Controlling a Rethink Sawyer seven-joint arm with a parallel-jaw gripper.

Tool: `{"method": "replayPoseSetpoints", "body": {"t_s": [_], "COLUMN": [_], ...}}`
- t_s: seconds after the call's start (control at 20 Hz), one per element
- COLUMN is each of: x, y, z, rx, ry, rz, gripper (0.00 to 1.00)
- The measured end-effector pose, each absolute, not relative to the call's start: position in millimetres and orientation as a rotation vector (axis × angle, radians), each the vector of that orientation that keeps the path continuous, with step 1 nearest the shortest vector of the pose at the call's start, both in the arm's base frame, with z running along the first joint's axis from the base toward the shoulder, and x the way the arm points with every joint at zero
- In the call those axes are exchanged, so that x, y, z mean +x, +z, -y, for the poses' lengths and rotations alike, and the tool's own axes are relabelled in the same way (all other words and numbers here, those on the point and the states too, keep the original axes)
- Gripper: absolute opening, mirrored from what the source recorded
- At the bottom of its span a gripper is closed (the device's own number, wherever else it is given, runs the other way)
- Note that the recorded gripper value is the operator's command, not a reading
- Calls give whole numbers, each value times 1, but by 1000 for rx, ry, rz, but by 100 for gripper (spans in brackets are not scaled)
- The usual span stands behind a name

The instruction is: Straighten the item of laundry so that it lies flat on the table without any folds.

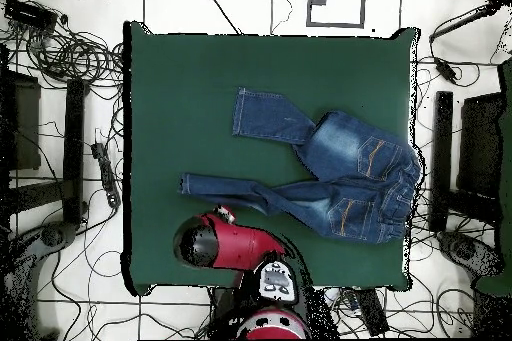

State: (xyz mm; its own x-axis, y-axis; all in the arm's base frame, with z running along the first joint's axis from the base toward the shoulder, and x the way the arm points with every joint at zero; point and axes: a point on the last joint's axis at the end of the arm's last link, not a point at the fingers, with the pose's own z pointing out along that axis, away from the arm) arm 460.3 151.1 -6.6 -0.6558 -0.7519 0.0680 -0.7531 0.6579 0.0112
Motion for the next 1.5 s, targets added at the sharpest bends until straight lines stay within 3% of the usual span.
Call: {"method": "replayPoseSetpoints", "body": {"t_s": [1.5], "x": [633], "y": [58], "z": [-175], "rx": [1395], "ry": [39], "rz": [2822], "gripper": [0]}}
